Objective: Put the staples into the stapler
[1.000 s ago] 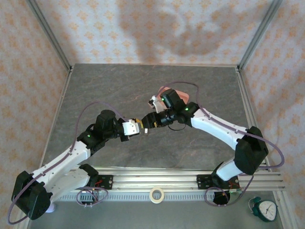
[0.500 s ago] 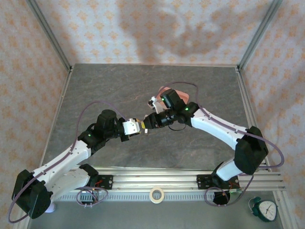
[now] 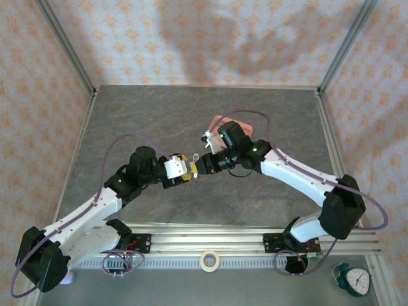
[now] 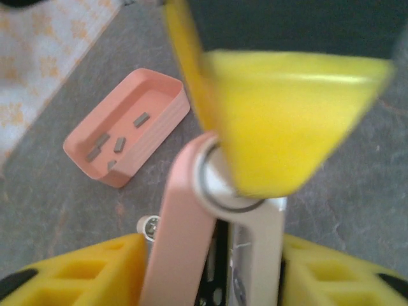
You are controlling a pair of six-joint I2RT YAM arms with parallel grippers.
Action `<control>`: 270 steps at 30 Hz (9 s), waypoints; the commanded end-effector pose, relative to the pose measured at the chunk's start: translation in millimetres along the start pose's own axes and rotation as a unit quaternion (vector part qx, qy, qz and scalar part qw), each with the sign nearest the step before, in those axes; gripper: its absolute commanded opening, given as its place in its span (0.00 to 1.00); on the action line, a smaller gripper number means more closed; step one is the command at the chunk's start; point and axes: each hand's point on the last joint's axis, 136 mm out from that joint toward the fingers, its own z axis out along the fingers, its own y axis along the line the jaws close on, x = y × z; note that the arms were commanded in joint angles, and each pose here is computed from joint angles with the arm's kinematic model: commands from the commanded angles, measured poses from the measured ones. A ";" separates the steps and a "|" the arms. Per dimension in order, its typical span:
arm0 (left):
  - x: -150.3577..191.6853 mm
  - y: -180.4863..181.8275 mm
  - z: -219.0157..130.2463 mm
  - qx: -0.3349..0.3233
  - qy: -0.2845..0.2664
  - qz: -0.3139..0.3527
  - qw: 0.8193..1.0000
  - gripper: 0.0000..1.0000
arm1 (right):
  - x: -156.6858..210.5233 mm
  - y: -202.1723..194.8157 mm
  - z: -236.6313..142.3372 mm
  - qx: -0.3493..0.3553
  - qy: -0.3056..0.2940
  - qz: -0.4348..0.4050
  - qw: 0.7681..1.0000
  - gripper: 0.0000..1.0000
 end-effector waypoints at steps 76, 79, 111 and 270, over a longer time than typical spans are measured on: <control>-88.4 -27.4 9.0 0.096 -0.274 -0.164 0.943 0.11 | 9.3 20.3 -81.3 0.052 -0.232 -0.417 0.877 0.58; -98.6 -28.1 4.3 0.109 -0.311 -0.166 0.929 0.11 | 10.7 24.2 -79.9 0.028 -0.254 -0.407 0.877 0.59; -115.2 -52.9 -7.1 0.197 -0.334 -0.133 0.912 0.09 | 6.6 56.2 -86.8 -0.070 -0.266 -0.436 0.857 0.50; -138.6 58.9 -30.0 0.023 -0.386 -0.451 0.804 0.84 | -34.8 26.3 -65.3 -0.154 -0.275 -0.088 0.945 0.06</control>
